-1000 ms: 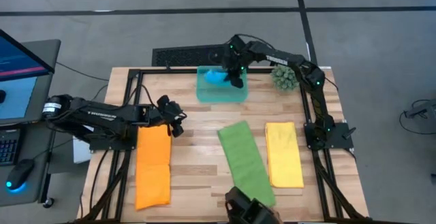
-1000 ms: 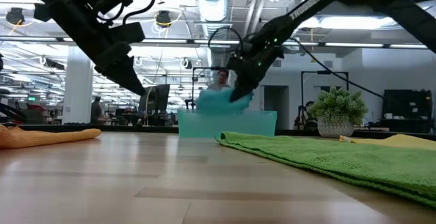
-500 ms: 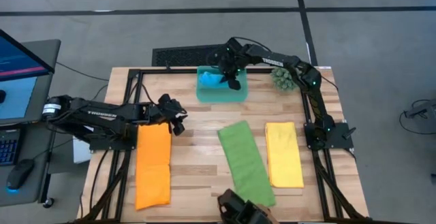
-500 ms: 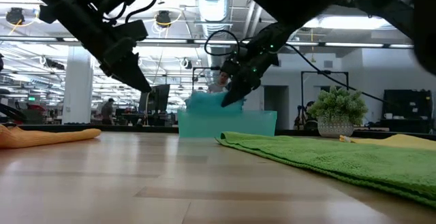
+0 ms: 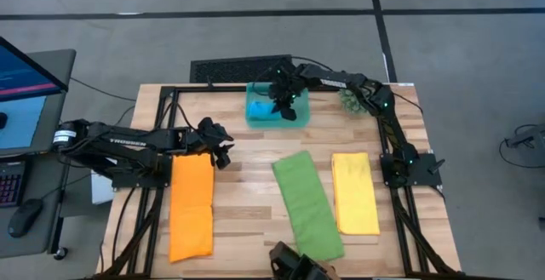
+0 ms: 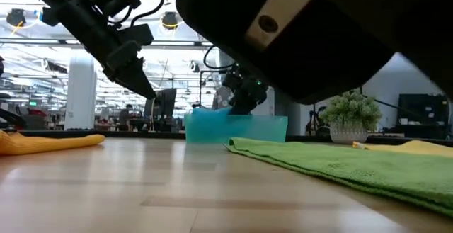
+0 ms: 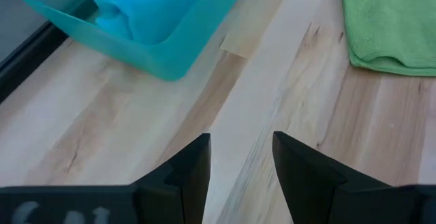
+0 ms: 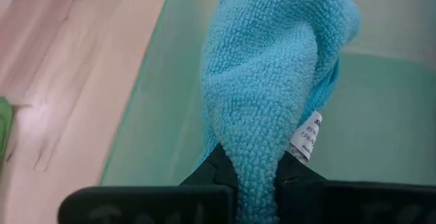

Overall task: Roll microfiber towels into tight, uniform cylinder then place into a basket
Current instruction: Put the rolled blue towel into the green bin

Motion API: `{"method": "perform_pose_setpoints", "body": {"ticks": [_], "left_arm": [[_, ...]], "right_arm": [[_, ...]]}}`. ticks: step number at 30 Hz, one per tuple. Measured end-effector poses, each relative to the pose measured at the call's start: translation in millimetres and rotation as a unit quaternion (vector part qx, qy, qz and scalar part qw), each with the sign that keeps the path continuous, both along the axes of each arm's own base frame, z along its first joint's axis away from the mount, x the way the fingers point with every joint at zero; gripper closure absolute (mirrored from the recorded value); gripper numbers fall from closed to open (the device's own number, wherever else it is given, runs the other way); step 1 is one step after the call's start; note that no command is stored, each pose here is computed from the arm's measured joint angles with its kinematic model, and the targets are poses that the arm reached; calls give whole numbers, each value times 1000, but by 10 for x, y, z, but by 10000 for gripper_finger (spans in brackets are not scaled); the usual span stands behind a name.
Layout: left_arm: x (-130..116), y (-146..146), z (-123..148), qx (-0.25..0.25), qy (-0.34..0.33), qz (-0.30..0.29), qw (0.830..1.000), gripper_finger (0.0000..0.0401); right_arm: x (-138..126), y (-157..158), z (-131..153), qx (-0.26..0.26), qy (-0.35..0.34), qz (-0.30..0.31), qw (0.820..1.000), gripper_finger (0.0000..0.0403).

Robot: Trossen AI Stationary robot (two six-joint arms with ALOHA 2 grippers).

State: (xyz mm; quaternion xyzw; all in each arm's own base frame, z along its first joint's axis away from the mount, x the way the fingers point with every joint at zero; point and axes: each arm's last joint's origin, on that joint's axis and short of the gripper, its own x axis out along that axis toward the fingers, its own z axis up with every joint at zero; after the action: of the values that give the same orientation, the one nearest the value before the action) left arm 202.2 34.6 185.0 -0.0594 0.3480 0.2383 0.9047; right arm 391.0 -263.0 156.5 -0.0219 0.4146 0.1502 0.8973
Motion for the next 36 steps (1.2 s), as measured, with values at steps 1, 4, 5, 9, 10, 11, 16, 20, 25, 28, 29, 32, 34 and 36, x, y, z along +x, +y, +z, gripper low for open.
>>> {"method": "perform_pose_setpoints", "body": {"ticks": [1,4,5,9,10,11,16,20,25,28,29,32,34,36], "left_arm": [[1,-1,0,-2,0,-2,1000,250],[2,-5,-1,-7,-1,-6,1000,250],[2,-5,-1,-8,-2,-6,1000,250],[2,-5,-1,-8,-2,-6,1000,250],[2,-5,-1,-8,-2,-6,1000,250],[2,-5,-1,-8,-2,-6,1000,250],[2,-5,-1,-9,-2,-6,1000,250],[2,-5,-1,-9,-2,-5,1000,250],[2,-5,-1,-9,-2,-5,1000,250],[2,-5,-1,-9,-2,-5,1000,250],[2,-5,-1,-9,-2,-5,1000,250],[3,-5,0,-9,-3,-5,1000,250],[3,-5,0,-9,-3,-5,1000,250],[3,-5,0,-9,-3,-5,1000,250]], "right_arm": [[-7,-6,-1,1,1,-1,1000,366],[-19,-9,-6,2,7,-4,1000,361],[-17,-5,-6,1,9,-5,1000,357],[0,38,-19,-10,26,-7,1000,346],[7,49,-20,-13,28,-7,999,345],[8,51,-21,-17,31,-8,999,344],[8,48,-24,-25,34,-9,999,342],[21,65,-26,-35,39,-10,999,341],[38,89,-30,-57,45,-1,997,334],[48,104,-29,-59,46,2,997,312],[55,115,-29,-60,46,4,997,301],[73,145,-28,-69,45,16,997,266],[76,156,-30,-74,44,27,996,244],[69,160,-31,-73,47,29,996,227]]}}
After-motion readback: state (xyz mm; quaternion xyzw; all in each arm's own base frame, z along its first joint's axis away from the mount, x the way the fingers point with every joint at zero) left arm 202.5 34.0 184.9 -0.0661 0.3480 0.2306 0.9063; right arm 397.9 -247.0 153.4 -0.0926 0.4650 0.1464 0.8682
